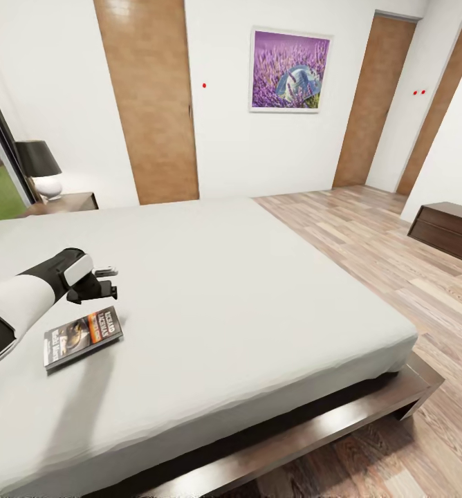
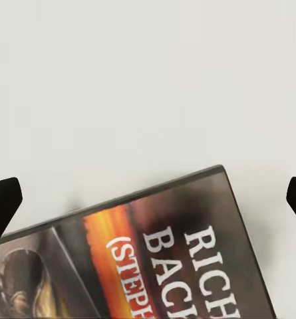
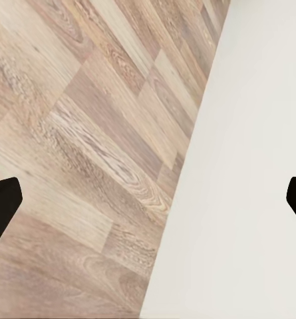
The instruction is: In the bedroom, move the book from the bed onto either nightstand, and place the two sandals side by side next to the bed.
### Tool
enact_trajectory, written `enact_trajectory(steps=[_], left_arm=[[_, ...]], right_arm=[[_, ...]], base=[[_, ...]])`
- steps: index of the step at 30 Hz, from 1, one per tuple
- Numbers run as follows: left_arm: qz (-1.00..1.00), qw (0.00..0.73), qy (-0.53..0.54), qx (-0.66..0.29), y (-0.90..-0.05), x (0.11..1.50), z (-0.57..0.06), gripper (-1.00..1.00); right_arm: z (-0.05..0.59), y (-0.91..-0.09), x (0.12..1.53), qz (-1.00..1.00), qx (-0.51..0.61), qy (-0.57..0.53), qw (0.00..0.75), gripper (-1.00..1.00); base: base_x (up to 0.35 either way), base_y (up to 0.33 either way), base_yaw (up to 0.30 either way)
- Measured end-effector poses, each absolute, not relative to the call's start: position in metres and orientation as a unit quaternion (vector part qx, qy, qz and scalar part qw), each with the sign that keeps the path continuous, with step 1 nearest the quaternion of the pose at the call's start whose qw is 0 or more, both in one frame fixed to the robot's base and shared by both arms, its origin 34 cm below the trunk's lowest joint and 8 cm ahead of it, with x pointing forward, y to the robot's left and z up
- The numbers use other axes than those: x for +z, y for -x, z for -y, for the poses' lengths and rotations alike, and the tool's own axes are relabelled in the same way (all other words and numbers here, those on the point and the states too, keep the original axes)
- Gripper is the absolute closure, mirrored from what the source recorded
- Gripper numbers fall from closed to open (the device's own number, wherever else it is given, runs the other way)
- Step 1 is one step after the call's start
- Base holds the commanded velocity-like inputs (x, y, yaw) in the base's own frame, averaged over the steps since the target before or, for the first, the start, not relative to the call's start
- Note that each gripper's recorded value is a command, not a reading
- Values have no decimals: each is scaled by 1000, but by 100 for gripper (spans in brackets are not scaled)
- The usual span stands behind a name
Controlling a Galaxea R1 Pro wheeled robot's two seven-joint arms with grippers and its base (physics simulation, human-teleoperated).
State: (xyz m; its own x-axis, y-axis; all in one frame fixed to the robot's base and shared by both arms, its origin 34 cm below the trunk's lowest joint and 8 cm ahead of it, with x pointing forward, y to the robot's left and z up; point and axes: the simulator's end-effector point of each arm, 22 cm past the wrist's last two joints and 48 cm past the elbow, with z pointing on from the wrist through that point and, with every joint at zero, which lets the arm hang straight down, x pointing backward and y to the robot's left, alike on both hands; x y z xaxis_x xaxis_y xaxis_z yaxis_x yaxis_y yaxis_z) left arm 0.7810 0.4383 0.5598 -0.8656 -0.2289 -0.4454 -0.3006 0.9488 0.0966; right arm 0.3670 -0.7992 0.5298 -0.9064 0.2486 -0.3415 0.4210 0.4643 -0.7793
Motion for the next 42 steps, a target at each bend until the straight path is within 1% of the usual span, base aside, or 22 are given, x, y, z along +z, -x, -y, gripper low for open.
enact_trajectory(steps=[42], left_arm=[[-966,204,135,84,-783,536,-437,-100]], right_arm=[[804,-354,521,-850,-492,-179,62,-100]], base=[[0,0,0]])
